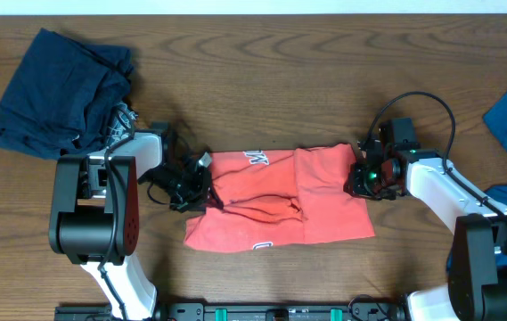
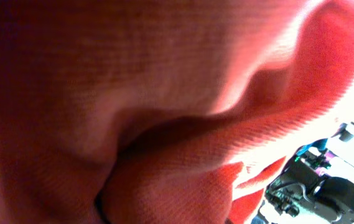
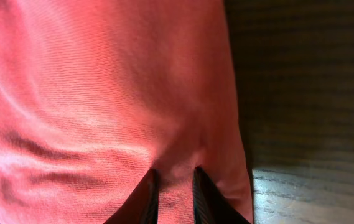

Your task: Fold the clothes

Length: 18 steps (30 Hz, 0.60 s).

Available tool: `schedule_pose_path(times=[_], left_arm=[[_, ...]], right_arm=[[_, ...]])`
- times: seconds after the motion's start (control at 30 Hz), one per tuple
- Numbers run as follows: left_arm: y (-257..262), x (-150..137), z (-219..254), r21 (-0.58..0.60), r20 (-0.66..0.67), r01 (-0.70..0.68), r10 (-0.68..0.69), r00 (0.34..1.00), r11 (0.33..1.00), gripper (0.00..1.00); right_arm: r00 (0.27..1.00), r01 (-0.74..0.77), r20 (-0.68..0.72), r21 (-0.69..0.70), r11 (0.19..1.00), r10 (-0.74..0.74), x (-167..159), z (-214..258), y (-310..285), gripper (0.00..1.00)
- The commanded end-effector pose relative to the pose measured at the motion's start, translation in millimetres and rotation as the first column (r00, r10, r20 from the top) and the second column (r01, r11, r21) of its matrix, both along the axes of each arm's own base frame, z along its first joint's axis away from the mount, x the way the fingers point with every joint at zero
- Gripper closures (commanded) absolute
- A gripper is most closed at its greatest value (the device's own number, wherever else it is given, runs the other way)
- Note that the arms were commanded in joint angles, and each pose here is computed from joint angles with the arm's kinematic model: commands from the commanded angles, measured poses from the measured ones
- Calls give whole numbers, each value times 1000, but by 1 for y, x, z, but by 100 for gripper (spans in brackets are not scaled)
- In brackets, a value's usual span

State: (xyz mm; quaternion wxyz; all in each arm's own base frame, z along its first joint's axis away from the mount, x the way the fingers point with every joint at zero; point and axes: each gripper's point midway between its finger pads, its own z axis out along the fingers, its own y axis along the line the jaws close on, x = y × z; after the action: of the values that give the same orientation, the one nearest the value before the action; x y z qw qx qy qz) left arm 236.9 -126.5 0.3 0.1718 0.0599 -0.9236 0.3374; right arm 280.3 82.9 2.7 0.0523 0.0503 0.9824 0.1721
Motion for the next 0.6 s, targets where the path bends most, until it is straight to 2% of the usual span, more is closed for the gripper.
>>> schedule_pose_path(times=[0.0, 0.23, 0.37, 0.57], left_arm=[[17, 2, -1, 123, 6, 64, -65, 998, 990, 94], [35, 27, 54, 257, 107, 39, -69, 992, 966, 94], [29, 41, 93, 258, 227, -11, -49, 973, 966, 94], [-2, 39, 126, 240, 333, -34, -49, 942, 970, 94]], right_arm=[[1000, 22, -2, -35, 999, -22, -1, 4, -8, 82], [994, 69, 91, -31, 997, -65, 4, 50, -23, 80], [979, 110, 175, -46, 993, -101, 9, 71, -36, 78], [961, 176, 227, -53, 983, -160, 13, 85, -55, 76]])
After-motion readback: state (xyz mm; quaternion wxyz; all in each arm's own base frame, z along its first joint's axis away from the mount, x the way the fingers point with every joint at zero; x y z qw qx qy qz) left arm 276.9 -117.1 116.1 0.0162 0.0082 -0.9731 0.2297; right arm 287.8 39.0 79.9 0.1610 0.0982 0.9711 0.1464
